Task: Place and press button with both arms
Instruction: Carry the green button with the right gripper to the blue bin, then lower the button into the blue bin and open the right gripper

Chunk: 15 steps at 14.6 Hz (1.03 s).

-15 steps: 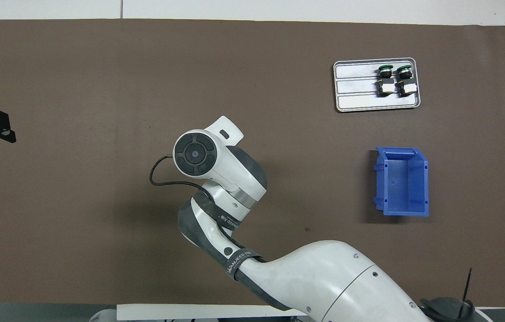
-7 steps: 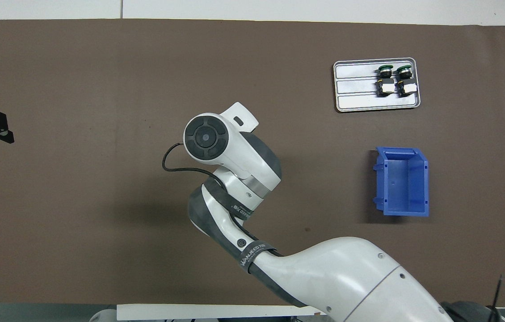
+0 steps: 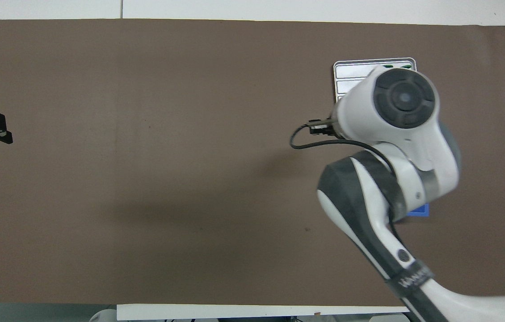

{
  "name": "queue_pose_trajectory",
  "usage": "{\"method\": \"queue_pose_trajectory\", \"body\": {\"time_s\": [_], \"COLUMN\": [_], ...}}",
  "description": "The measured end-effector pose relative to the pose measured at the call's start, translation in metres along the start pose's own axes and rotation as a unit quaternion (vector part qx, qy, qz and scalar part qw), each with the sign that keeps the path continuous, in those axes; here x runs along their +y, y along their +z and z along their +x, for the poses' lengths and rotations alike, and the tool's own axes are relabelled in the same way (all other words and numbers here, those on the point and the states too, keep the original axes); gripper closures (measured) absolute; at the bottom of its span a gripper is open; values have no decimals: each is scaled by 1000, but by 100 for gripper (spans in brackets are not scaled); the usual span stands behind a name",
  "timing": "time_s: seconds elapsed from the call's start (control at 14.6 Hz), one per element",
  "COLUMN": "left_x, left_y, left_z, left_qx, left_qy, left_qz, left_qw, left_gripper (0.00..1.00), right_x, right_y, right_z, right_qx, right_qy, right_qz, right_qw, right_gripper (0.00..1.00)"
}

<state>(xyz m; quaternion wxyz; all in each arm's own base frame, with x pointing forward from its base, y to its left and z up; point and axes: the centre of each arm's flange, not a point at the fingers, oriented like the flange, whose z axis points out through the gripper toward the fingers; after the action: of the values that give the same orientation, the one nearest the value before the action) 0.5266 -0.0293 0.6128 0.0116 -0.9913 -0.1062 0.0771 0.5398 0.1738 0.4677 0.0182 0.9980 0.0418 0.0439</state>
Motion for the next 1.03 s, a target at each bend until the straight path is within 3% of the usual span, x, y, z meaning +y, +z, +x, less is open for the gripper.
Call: {"method": "queue_pose_trajectory", "body": {"time_s": [0.41, 0.75, 1.03], "left_x": [0, 0, 0], "left_y": [1, 1, 1], "left_z": [0, 0, 0], "left_qx": [-1, -1, -1], "left_qy": [11, 51, 54], "left_qz": [0, 0, 0], "left_qw": [1000, 999, 999], "left_gripper": [0, 0, 0], "right_x": [163, 167, 165], "right_y": [26, 42, 78], "right_z": [-66, -71, -74], "right_qx": [-31, -41, -34], "right_qy": [-15, -8, -6], "right_qz": [19, 37, 37], "right_qw": [999, 998, 999], "right_gripper": [65, 65, 65]}}
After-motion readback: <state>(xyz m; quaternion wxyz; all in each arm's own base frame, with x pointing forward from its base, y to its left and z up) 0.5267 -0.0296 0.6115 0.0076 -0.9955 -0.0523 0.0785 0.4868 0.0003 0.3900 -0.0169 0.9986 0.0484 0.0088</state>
